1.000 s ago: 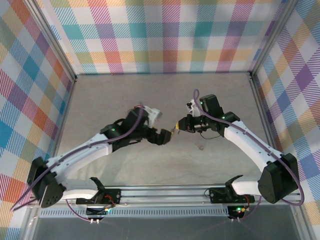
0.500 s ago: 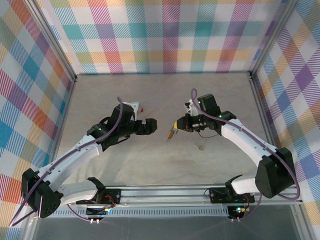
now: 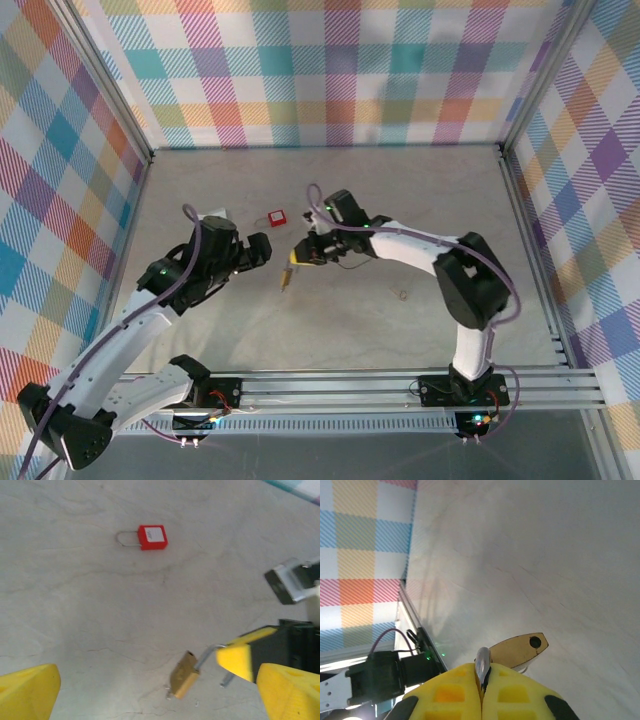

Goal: Unlock with the key

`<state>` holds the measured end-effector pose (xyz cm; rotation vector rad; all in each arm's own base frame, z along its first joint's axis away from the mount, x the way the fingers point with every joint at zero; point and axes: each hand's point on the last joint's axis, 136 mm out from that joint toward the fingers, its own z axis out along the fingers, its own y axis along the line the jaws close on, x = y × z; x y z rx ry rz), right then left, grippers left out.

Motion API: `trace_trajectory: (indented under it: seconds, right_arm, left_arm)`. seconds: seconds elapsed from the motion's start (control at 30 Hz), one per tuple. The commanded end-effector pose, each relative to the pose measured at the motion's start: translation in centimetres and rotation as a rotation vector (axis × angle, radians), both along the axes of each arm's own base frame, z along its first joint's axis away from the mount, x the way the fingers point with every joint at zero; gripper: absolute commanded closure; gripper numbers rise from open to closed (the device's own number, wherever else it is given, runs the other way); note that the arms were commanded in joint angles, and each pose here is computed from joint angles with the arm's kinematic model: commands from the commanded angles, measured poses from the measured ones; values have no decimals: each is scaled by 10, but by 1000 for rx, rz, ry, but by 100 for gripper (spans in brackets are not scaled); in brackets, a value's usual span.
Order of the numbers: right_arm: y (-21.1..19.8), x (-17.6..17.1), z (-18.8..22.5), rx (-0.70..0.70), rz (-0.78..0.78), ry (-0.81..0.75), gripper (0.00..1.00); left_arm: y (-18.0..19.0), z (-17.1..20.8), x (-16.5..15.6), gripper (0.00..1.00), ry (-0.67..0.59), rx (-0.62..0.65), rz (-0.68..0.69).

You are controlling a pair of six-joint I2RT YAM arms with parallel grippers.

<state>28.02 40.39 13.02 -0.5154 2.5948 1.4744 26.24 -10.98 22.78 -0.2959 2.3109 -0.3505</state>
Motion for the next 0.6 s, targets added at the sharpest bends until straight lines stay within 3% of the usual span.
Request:
trace_trajectory:
  seconds: [0.0, 0.23, 0.57]
  right_arm:
    - [37, 6, 26, 153, 63, -45, 100]
    - [40, 1, -10, 155, 65, 24, 100]
    - [6, -28, -39, 99, 84, 111, 100]
  left_arm:
    - [22, 11, -8, 0, -11, 37, 76]
    - [26, 5, -9, 0, 20, 78, 87]
    - [14, -6, -2, 0, 39, 80, 55]
